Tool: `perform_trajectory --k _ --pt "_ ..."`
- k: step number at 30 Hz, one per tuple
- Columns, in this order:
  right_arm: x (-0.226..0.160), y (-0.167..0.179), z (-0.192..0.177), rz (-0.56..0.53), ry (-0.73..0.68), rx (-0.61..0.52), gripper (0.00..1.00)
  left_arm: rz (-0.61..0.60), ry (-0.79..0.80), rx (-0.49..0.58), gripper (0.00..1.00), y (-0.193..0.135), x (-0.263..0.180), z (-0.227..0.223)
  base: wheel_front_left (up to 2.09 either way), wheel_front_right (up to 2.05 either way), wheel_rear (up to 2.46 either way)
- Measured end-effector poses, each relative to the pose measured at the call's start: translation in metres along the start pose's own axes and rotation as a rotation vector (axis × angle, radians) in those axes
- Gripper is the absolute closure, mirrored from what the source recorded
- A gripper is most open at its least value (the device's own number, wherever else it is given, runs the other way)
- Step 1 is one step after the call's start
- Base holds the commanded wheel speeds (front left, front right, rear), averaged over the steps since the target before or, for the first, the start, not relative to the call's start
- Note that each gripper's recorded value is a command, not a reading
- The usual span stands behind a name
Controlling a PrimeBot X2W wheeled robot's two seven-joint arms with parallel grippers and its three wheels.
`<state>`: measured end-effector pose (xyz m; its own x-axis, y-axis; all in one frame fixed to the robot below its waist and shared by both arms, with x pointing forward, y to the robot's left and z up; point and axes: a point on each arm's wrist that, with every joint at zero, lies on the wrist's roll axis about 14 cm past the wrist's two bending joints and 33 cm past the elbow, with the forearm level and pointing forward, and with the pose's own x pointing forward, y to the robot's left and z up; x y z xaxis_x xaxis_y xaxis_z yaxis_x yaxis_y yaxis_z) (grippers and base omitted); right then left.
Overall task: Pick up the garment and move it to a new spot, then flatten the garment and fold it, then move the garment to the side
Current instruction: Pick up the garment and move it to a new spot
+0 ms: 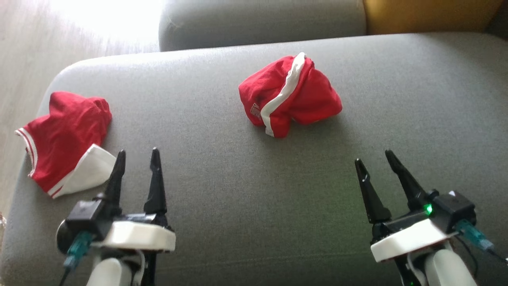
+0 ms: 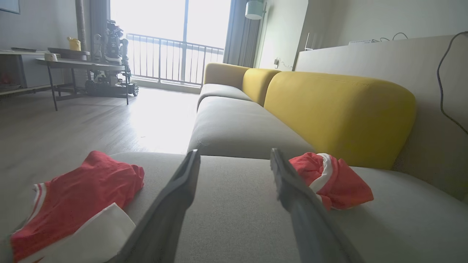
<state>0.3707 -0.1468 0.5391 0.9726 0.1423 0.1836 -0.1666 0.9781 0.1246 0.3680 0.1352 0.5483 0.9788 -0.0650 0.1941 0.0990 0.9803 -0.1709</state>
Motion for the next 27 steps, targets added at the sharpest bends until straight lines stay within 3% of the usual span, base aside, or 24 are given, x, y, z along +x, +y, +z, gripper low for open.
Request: perform_trajectory --k 5,12,27 --pt "-0.009 0.008 -0.002 0.02 0.01 0.003 0.0 0.054 -0.039 0.025 0.0 0.014 -0.024 0.015 0.0 0.0 0.0" --pt "-0.029 -0.008 -0.007 -0.037 0.032 -0.012 0.0 0.123 -0.014 0.092 0.0 0.028 -0.056 0.011 0.0 0.0 0.0" --pt "-0.039 -0.02 -0.002 -0.072 0.024 -0.052 0.0 0.127 0.062 0.127 0.0 0.029 -0.069 -0.011 0.0 0.0 0.0"
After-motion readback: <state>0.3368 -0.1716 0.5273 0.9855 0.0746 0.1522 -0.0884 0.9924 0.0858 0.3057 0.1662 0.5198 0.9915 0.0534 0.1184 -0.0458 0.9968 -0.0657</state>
